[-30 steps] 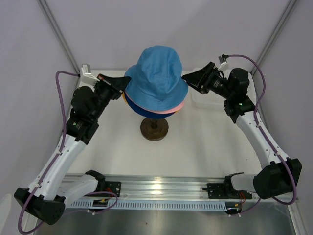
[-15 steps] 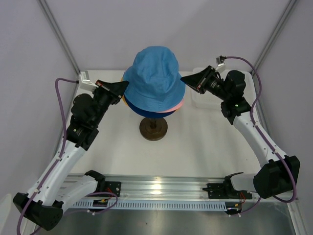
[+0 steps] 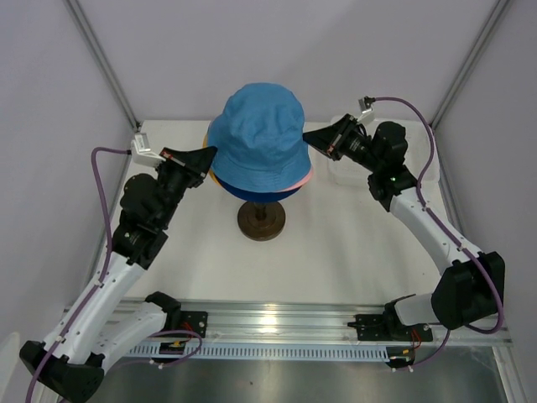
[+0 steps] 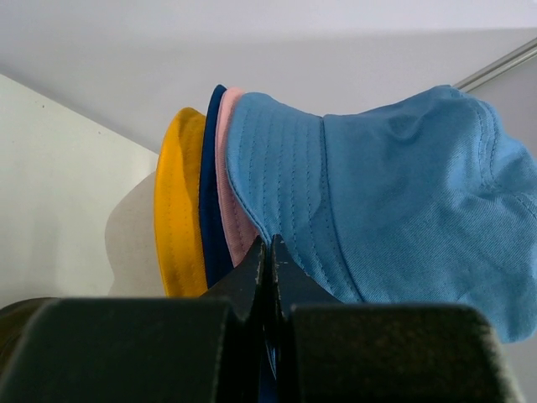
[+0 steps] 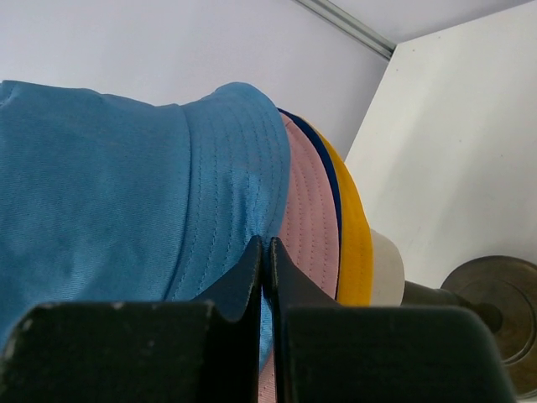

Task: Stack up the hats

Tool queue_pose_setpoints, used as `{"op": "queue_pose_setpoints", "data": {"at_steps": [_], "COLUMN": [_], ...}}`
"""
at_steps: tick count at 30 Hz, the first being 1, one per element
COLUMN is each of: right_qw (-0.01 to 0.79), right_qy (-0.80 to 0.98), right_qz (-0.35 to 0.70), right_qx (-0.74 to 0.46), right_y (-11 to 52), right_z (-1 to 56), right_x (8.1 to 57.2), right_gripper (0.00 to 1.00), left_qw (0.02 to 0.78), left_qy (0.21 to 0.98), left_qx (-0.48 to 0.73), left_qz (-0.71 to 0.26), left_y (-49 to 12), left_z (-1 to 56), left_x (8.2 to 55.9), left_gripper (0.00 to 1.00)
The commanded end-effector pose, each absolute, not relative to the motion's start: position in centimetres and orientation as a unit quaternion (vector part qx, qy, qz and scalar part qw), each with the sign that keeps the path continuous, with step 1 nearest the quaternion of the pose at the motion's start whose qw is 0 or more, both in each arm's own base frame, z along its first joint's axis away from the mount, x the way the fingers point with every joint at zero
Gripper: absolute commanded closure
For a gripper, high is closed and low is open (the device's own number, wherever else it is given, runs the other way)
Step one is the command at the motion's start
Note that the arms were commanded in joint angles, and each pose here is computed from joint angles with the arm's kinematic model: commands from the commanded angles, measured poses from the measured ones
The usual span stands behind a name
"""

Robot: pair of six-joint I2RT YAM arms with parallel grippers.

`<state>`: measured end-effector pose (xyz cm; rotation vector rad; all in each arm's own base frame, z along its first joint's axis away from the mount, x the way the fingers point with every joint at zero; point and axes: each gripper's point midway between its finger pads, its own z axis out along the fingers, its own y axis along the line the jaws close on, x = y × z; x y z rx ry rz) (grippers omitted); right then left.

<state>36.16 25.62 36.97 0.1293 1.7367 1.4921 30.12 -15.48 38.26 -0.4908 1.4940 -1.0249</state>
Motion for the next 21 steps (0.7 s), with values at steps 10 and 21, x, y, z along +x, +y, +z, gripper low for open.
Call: {"op": "queue_pose_setpoints", "data": {"at_steps": [10,21], "right_qw": [0.441,0.509], "right_qy": [0.737,0.746], "right_qz": [0.512,0.427], "right_qx": [0.016,0.046], "right_y": [24.5,14.7], "right_z": [35.8,39.3], "right_x": [37.1,38.7], "right_gripper": [0.67,0.21], "left_qw": [0.548,0.634], "left_qy": [0.72,0.654], "left_qx": [-0.188,-0.172], "left_qz": [-0.383,-0.375], "left_y": [-15.4,-12.0], "left_z": [32.7,40.0], "left_x": [28.7,25.3], "left_gripper": [0.91,0.26]}}
